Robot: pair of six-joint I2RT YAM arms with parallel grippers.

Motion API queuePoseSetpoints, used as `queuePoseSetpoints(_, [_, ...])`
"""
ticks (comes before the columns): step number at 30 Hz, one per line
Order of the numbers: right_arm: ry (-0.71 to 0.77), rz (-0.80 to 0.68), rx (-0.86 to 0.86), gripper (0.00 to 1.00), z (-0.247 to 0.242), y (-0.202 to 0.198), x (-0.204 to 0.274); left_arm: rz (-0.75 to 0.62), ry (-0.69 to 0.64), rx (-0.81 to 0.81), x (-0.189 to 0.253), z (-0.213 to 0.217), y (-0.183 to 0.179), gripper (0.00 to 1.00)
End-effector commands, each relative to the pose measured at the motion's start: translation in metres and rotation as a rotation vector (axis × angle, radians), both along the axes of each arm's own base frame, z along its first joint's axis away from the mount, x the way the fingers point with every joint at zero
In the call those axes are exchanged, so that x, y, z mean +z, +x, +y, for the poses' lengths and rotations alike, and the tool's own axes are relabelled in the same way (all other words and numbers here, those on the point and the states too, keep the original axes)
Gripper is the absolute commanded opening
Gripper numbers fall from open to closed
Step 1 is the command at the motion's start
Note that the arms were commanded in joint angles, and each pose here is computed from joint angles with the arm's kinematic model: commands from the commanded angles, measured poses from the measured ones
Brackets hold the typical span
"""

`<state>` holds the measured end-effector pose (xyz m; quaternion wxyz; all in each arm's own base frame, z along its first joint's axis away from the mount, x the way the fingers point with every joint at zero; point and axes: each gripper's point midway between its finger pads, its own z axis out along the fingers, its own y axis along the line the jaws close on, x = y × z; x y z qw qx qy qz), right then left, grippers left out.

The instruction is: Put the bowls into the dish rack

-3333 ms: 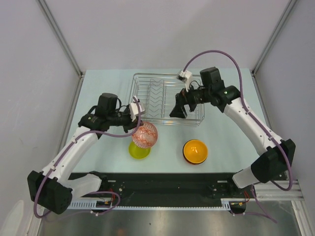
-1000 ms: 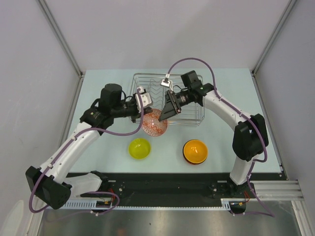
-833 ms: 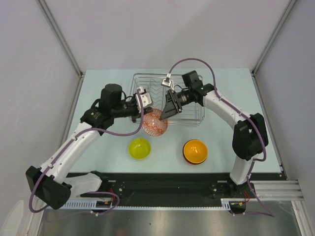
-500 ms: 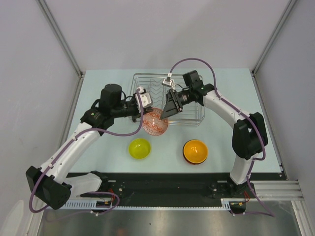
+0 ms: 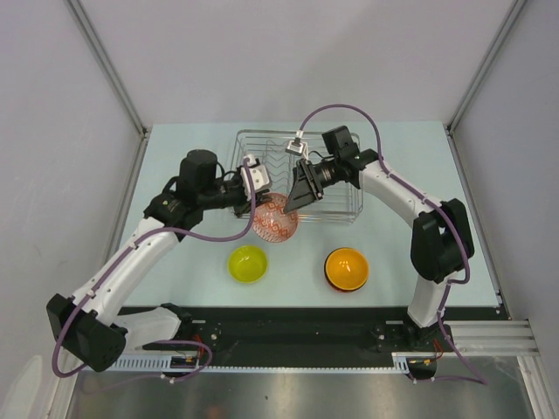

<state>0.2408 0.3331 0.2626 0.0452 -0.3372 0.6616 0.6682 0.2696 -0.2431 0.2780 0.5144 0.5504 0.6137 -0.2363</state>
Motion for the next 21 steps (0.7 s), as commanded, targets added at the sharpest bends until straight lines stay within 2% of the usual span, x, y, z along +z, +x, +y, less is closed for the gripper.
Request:
queuePoseSetpoints(1, [0.089,-0.002,0.08,0.0,-0.001,-0.006,0.021,-0.012,0.003,0.015,-0.005,-0.001,0.006,0.31])
queuePoseSetpoints(11, [0.02,-0.013,-0.008,0.0,0.001,0.022,-0.001,-0.031,-0.022,0.041,0.007,-0.003,0.012,0.46])
queuePoseSetpoints(17, [-0.036,-0.062,-0.073,0.0,0.0,0.04,-0.01,-0.057,-0.059,0.056,0.039,0.001,0.008,0.47])
queuePoseSetpoints(21, [-0.116,-0.138,-0.146,0.0,-0.002,0.061,-0.02,-0.109,-0.038,0.148,0.054,0.018,0.015,0.47])
